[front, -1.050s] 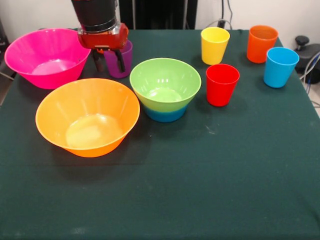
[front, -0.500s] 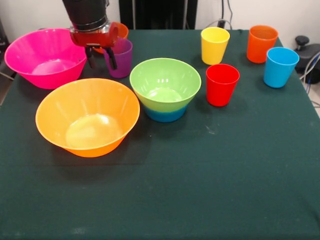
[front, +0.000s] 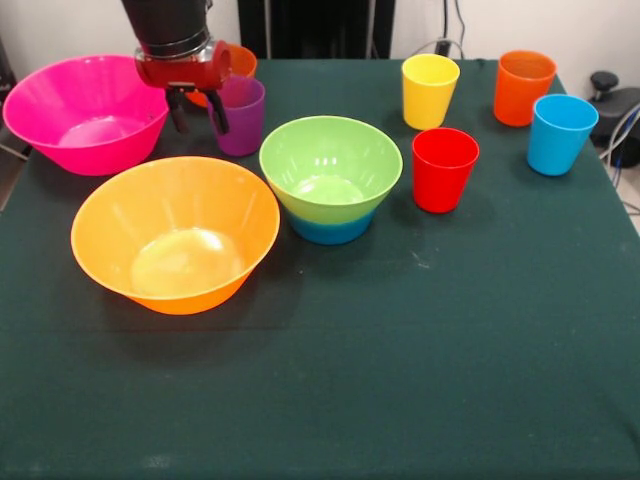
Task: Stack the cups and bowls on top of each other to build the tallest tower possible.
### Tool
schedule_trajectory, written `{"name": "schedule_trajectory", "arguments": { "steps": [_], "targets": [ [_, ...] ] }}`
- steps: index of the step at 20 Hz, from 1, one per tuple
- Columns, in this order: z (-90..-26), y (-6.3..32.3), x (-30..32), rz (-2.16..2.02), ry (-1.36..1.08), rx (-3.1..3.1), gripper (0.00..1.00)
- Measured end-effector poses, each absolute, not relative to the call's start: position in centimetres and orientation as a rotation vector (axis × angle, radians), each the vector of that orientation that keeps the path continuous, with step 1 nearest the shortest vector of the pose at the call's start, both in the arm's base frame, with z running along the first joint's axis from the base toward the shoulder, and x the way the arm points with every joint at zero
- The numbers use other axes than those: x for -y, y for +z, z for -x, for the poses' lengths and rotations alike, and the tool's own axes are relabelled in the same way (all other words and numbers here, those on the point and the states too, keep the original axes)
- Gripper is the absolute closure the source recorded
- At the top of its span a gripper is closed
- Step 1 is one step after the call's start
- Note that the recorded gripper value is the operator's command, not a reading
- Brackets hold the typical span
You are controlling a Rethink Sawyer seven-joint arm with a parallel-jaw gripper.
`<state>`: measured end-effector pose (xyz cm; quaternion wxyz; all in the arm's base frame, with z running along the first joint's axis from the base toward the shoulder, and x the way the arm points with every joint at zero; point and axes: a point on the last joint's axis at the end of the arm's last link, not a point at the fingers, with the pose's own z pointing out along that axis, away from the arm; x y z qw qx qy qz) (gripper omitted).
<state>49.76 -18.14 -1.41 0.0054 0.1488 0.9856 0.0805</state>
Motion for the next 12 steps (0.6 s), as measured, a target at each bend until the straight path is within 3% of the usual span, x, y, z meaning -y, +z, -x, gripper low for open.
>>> {"name": "schedule_trajectory", "arguments": {
  "steps": [12],
  "targets": [
    [-48.1,-1.5,18.4,-0.455,0.253,-3.095,0.00]
  ]
}}
